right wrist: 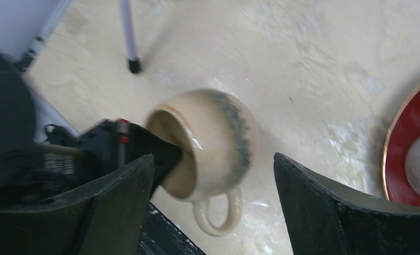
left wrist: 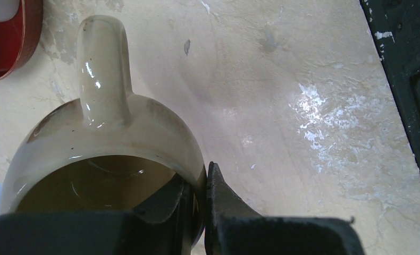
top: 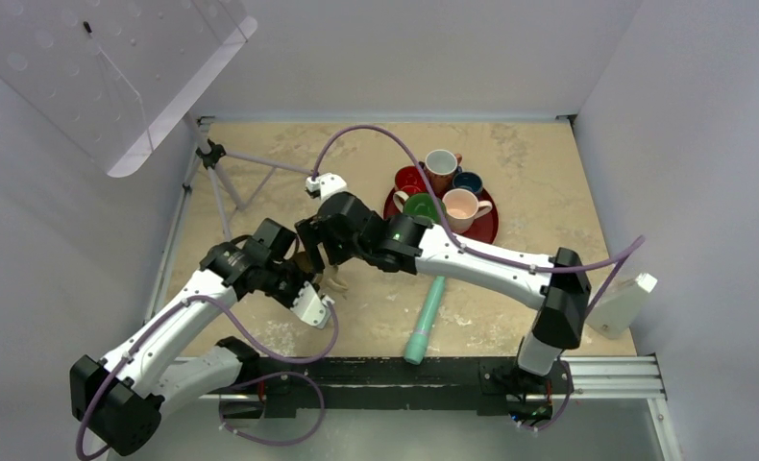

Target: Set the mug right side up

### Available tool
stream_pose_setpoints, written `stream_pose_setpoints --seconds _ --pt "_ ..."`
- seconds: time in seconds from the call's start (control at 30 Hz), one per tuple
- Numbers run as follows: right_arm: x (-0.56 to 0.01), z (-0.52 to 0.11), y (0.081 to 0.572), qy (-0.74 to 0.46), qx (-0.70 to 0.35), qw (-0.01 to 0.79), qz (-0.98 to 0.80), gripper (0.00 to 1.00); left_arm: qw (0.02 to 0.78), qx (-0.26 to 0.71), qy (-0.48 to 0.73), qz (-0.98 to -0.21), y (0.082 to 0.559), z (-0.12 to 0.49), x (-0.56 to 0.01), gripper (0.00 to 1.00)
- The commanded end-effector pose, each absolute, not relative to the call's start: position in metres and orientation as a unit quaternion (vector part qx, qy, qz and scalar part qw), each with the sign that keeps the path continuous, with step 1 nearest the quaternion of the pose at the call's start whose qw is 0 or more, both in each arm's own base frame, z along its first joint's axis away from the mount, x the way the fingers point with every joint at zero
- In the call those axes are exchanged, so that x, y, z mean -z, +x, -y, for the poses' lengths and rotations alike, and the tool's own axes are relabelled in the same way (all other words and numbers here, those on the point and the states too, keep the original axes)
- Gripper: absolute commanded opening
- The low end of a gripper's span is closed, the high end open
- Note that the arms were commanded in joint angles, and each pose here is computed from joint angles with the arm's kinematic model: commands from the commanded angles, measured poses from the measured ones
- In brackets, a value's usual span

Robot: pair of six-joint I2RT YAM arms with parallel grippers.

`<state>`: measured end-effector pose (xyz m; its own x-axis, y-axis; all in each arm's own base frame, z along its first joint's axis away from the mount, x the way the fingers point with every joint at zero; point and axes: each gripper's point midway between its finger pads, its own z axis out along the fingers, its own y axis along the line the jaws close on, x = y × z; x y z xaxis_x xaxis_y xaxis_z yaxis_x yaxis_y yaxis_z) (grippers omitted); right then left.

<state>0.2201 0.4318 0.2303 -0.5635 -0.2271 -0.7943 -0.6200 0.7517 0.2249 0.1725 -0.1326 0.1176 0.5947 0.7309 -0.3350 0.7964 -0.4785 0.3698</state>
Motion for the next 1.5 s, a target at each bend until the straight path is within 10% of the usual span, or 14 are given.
stream_pose_setpoints --seconds 0.0,0.3,0.5,0.63,0.73,0.9,1.47 --pt "-0.214 -0.425 0.226 -0.225 -0.195 0.391 -0.871 0.8 0.308 0.039 0.861 -0.402 0.19 0.153 -0.154 0.0" --pt "-0.176 -0.433 0.238 -0.229 -0.148 0.376 -0.886 0.73 0.331 0.038 0.854 -0.399 0.193 0.16 -0.166 0.0" --pt "-0.167 -0.416 0.251 -0.184 -0.106 0.373 -0.903 0.0 0.324 0.04 0.857 -0.399 0.188 0.156 -0.164 0.0" --pt "-0.17 -0.405 0.253 -0.164 -0.103 0.375 -0.906 0.0 0.336 0.041 0.854 -0.395 0.185 0.158 -0.17 0.05" --pt "-0.173 -0.402 0.252 -0.16 -0.112 0.374 -0.907 0.0 0.375 0.048 0.838 -0.393 0.183 0.166 -0.186 0.42" --pt "-0.182 -0.401 0.246 -0.154 -0.14 0.376 -0.903 0.0 0.429 0.075 0.808 -0.396 0.175 0.177 -0.213 0.72" --pt "-0.237 -0.243 0.243 0.025 -0.134 0.368 -0.92 0.0 0.547 0.12 0.633 -0.534 0.194 0.185 -0.271 0.75"
